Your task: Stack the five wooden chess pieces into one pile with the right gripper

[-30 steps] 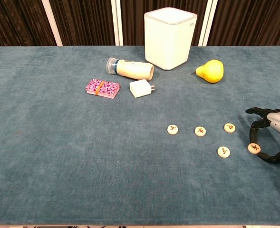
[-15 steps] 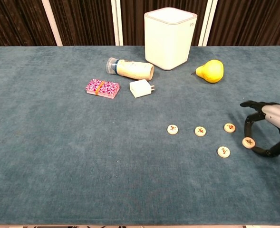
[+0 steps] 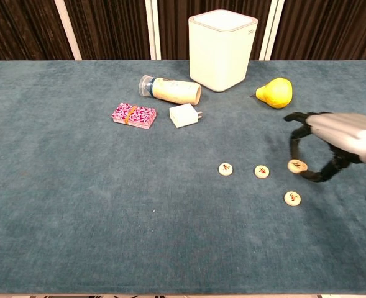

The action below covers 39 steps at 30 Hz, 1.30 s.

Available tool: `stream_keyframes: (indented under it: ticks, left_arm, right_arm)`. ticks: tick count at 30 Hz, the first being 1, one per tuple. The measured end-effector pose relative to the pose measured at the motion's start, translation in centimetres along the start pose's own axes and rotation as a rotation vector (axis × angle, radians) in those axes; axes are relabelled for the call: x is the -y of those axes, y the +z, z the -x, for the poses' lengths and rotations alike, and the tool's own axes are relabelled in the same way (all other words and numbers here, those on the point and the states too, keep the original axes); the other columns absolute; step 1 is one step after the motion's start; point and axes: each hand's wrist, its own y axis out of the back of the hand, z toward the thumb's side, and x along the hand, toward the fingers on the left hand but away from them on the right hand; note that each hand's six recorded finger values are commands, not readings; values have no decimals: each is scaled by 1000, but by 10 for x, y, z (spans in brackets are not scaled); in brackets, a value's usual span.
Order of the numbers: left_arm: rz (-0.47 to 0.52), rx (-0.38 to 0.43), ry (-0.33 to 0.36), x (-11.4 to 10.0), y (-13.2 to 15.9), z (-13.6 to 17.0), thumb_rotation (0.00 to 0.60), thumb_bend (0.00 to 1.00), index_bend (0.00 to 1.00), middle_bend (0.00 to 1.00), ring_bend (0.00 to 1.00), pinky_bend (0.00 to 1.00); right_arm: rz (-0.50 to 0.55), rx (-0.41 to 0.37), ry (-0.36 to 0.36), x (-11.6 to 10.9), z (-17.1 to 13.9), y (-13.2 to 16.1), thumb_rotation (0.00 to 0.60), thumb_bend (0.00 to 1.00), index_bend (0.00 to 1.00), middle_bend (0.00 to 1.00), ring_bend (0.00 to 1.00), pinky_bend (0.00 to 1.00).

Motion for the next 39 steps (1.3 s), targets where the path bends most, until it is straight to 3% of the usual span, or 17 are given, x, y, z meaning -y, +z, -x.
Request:
stream_keyframes:
  ticks: [10, 22, 39]
  left_arm:
    - [7, -9, 3, -1, -3, -1, 600, 153, 51, 0, 0, 88]
    - [11, -16, 6, -2, -5, -2, 600, 153, 51, 0, 0, 88]
    - [11, -26, 7, -3, -7, -3, 600, 153, 51, 0, 0, 88]
  right_arm:
    - [-45, -9, 40, 2, 26, 31, 600, 393, 543, 0, 0, 0]
    - [-64, -13, 68, 10, 33, 45, 600, 393, 543, 0, 0, 0]
    - [-72, 5, 63, 6, 34, 40, 600, 394, 532, 0, 0, 0]
